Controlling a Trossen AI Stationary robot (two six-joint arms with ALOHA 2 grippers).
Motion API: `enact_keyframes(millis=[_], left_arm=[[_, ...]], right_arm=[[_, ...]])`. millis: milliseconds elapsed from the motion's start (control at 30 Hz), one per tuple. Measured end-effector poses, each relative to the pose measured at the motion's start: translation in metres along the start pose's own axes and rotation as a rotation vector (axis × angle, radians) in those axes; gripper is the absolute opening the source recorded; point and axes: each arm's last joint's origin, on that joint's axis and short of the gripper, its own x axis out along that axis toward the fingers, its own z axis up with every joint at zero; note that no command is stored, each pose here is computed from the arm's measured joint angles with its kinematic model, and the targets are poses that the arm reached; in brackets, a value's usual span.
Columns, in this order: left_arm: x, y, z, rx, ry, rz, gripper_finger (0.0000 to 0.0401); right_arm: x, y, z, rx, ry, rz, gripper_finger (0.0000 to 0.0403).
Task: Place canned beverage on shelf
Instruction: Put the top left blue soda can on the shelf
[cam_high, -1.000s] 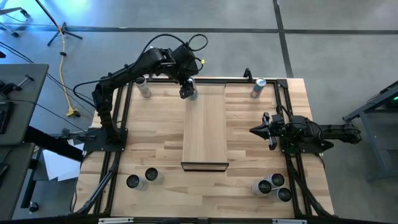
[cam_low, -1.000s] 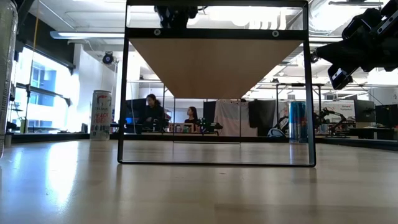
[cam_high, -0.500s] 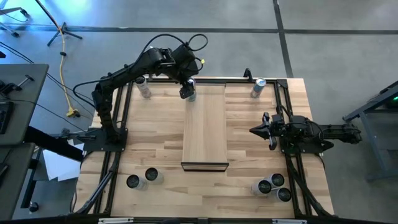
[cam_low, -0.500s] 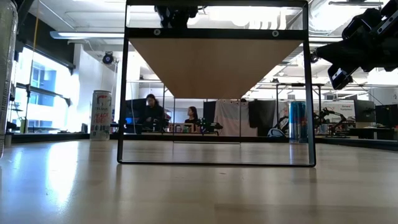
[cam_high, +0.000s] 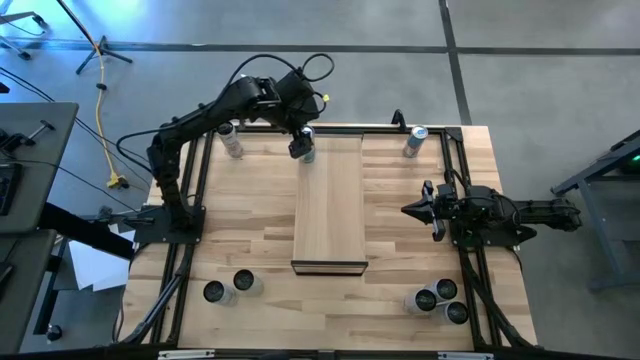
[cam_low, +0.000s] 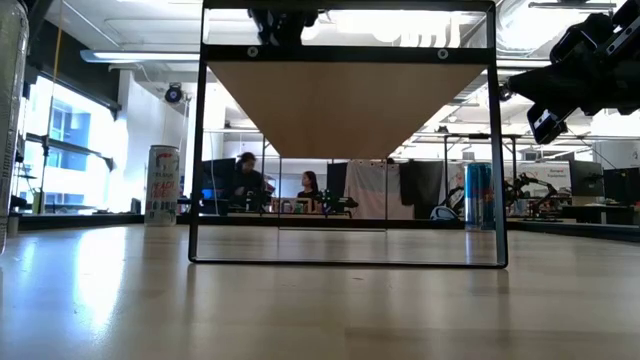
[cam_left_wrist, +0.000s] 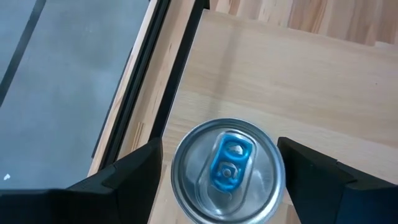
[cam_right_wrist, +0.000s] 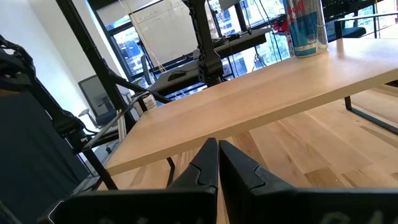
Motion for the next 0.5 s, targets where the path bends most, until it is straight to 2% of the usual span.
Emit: enact_keyframes(millis=[500], left_arm=[[-0.033, -0.006, -0.002, 0.021, -0.097, 0.016, 0.0285]], right_arm=[[0.000, 0.000, 0.000, 0.000, -0.001, 0.000, 0.0000]])
